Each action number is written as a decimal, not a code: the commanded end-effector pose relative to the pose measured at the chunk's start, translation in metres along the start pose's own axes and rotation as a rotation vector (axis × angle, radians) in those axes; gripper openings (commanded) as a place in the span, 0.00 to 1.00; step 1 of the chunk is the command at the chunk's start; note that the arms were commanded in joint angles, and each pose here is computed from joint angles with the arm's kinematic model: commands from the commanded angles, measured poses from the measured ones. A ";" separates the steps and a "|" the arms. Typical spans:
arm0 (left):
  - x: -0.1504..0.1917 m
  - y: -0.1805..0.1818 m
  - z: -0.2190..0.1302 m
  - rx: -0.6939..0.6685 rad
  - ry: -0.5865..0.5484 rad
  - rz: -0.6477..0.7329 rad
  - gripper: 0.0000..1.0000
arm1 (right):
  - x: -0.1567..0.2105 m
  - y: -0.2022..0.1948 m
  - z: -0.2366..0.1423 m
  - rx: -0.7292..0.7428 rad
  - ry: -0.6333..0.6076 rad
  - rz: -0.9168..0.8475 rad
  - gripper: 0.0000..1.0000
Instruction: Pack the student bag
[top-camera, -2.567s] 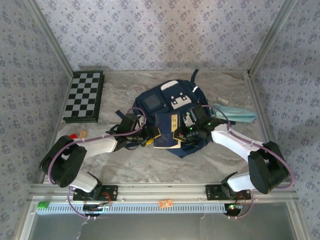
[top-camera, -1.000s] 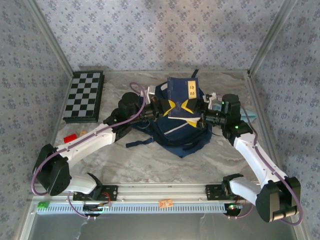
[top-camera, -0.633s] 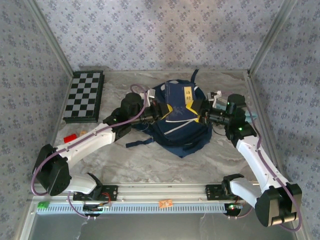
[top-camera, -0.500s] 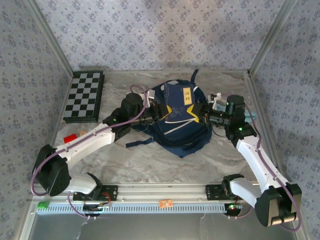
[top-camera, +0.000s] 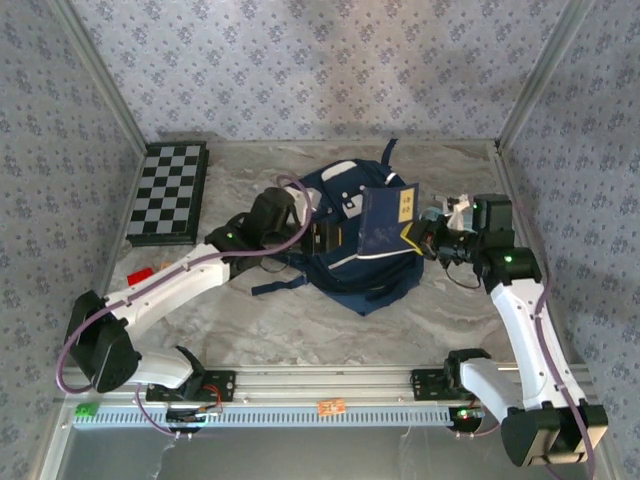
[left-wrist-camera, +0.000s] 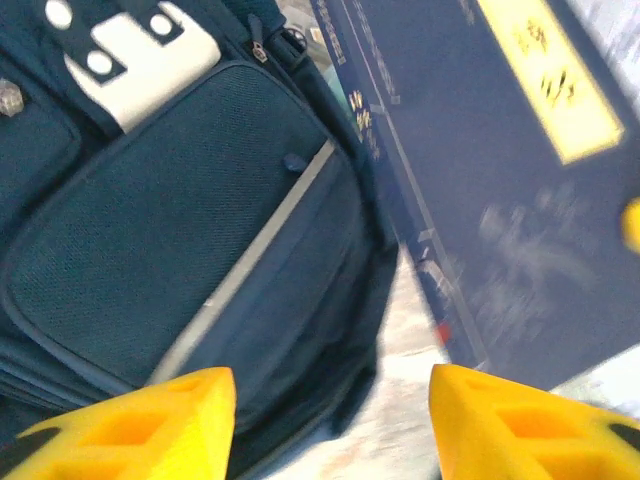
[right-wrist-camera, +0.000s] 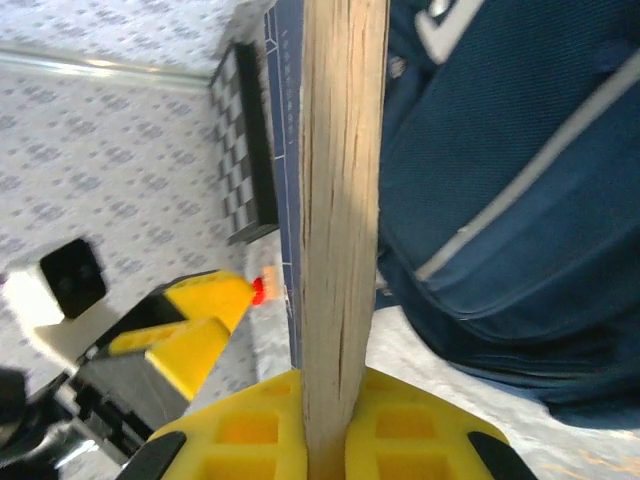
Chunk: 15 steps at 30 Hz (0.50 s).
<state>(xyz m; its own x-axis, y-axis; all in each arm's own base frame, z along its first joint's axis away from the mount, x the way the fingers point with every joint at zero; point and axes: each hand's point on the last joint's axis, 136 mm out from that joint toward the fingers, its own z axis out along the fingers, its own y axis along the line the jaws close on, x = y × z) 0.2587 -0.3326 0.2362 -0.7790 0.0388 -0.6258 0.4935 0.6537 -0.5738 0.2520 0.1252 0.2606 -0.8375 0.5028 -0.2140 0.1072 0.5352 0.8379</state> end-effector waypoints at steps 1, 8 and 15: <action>0.023 0.001 0.013 -0.100 0.076 0.372 0.57 | 0.009 -0.028 -0.023 0.176 -0.019 -0.021 0.00; 0.042 -0.015 0.070 -0.188 0.157 0.664 0.60 | 0.006 -0.074 -0.058 0.414 -0.121 0.048 0.00; 0.052 -0.022 0.131 -0.172 0.211 0.742 0.63 | 0.004 -0.095 -0.067 0.445 -0.141 0.103 0.00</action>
<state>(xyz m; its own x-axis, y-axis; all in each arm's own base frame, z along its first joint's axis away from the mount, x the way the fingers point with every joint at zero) 0.2453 -0.4296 0.1392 -0.4062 0.6186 -0.6725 0.8439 0.5362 -0.0165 0.2102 0.0350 0.2140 -0.7222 0.6575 -0.2149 0.4421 0.6777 0.5876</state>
